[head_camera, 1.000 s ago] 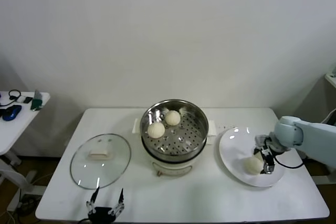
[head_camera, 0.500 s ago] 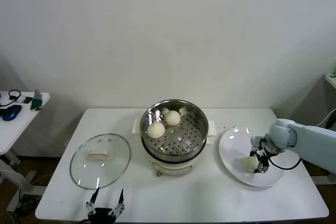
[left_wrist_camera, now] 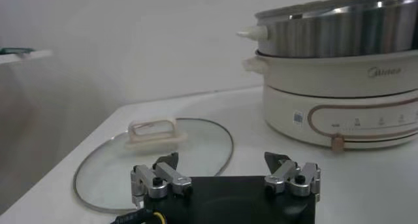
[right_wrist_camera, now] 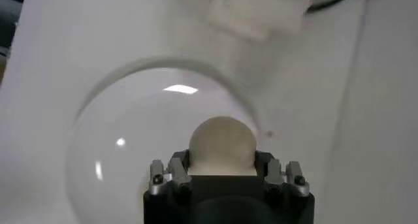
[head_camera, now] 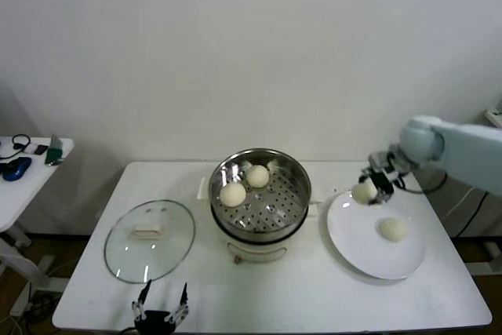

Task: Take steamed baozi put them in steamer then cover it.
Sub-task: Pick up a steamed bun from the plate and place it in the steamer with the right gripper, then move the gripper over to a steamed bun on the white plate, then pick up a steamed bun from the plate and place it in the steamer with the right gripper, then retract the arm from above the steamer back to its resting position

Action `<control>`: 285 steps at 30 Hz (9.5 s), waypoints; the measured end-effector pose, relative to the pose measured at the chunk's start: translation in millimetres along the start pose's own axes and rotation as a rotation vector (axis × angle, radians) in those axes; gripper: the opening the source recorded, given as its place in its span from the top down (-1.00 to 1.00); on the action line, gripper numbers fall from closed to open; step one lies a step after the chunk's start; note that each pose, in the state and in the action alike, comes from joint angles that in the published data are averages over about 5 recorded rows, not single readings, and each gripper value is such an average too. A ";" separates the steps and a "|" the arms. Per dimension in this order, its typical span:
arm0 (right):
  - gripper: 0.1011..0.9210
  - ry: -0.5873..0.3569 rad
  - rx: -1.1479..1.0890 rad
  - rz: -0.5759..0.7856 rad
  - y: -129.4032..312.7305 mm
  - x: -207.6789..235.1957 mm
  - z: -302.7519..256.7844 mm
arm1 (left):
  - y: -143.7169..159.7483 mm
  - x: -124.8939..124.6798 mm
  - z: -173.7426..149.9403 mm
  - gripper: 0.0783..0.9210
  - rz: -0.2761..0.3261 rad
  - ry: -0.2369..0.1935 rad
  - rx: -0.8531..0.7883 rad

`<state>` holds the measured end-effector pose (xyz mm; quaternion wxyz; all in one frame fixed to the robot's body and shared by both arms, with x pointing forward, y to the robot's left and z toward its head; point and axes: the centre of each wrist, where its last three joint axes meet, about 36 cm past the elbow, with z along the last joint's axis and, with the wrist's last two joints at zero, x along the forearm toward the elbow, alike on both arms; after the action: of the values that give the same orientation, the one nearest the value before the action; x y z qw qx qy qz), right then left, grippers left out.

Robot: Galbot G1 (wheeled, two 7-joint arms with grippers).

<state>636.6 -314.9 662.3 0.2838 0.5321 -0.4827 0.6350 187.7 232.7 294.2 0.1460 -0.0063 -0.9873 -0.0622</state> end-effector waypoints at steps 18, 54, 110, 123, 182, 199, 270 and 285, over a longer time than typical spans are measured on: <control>-0.33 -0.079 0.775 -0.013 -21.8 2.6 -202.7 | 2.5 -1.8 -2.8 -0.77 -0.017 -0.007 0.012; -0.76 -0.080 0.973 -0.092 -57.4 -72.6 -244.9 | 5.5 2.6 2.1 -0.77 -0.029 0.005 0.013; -0.74 0.131 -0.376 -0.193 129.3 -163.5 131.4 | 6.2 2.8 -4.1 -0.77 -0.044 -0.010 0.034; -0.45 0.124 -0.419 -0.199 131.6 -162.2 131.8 | 8.5 2.4 -5.4 -0.77 -0.050 -0.013 0.035; -0.41 -0.025 -0.062 -0.138 -66.9 -95.9 -170.8 | 18.2 1.2 -15.7 -0.77 -0.059 -0.029 0.048; -0.76 -0.117 -0.139 -0.077 -80.1 -52.9 -153.9 | 20.1 3.1 -25.3 -0.77 -0.060 -0.035 0.052; -0.76 -0.752 -1.534 1.190 472.1 -262.0 -82.7 | 95.4 -59.1 -17.7 -0.77 -0.280 -0.150 -1.212; -0.76 -0.749 -1.589 1.167 486.4 -274.0 -109.8 | 97.5 -116.8 8.0 -0.77 -0.280 -0.142 -1.445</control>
<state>241.9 -353.8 254.3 0.0341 0.0407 -0.9981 -0.0308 300.2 331.1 264.7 0.0319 0.0213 -0.6988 -0.7143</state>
